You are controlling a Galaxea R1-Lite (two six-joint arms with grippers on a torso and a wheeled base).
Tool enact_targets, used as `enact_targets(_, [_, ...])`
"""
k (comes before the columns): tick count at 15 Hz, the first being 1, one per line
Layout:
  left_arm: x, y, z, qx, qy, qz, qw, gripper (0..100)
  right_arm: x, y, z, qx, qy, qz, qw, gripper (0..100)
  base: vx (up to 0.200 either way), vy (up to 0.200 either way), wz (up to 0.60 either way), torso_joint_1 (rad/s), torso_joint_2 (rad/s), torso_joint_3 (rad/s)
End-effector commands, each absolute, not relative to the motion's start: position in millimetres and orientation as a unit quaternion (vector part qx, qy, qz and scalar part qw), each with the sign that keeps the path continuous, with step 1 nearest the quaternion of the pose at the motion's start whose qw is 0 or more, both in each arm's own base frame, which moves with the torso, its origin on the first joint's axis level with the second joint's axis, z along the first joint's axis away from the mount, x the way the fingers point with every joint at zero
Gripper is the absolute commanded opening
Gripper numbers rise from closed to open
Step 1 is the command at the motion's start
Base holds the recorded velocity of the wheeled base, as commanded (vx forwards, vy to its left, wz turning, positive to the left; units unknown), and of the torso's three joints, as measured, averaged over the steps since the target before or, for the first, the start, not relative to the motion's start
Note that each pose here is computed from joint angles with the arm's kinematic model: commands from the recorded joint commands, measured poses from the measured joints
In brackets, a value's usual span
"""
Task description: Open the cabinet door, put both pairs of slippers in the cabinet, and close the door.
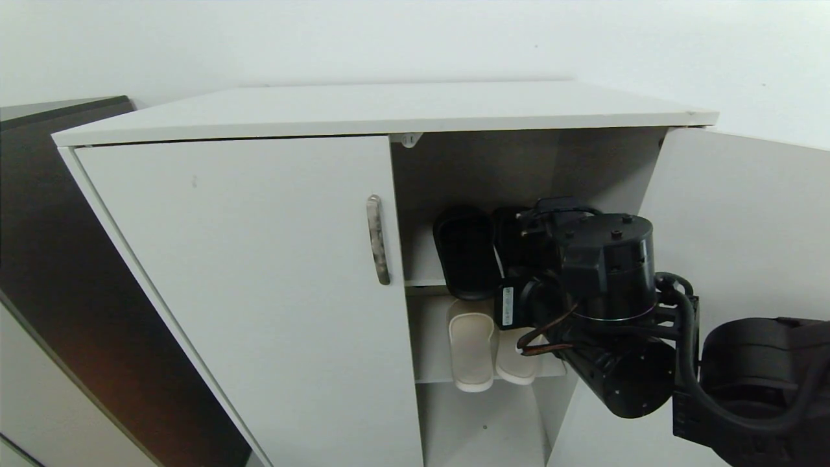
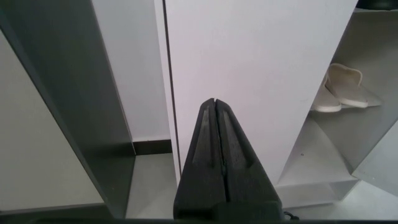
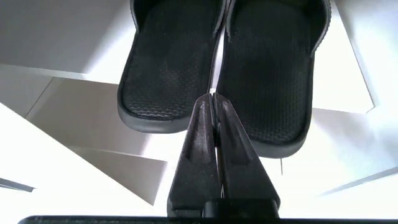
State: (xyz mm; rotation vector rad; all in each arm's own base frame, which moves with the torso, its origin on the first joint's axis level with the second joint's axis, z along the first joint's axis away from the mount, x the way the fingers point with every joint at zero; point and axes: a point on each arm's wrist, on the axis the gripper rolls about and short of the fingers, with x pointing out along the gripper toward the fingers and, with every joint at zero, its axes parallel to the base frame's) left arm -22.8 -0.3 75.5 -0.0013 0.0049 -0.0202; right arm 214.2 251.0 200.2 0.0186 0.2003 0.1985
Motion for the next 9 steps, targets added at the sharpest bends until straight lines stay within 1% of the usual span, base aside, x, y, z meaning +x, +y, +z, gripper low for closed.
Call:
enact_targets(1, [-22.7,-0.3,75.5,-0.001,0.003,-0.010,1.000,0,214.6,252.6,198.1,0.008,0.101,0.099,0.990,0,-0.200,0.000,0.00,0.007,0.00,0.007])
enact_targets(9, [-22.8,-0.3,75.5,-0.002,0.002,-0.010,1.000,0,214.2,253.7,195.7,0.004,0.104,0.100,0.990,0,-0.200,0.000,0.00,0.005,0.00,0.002])
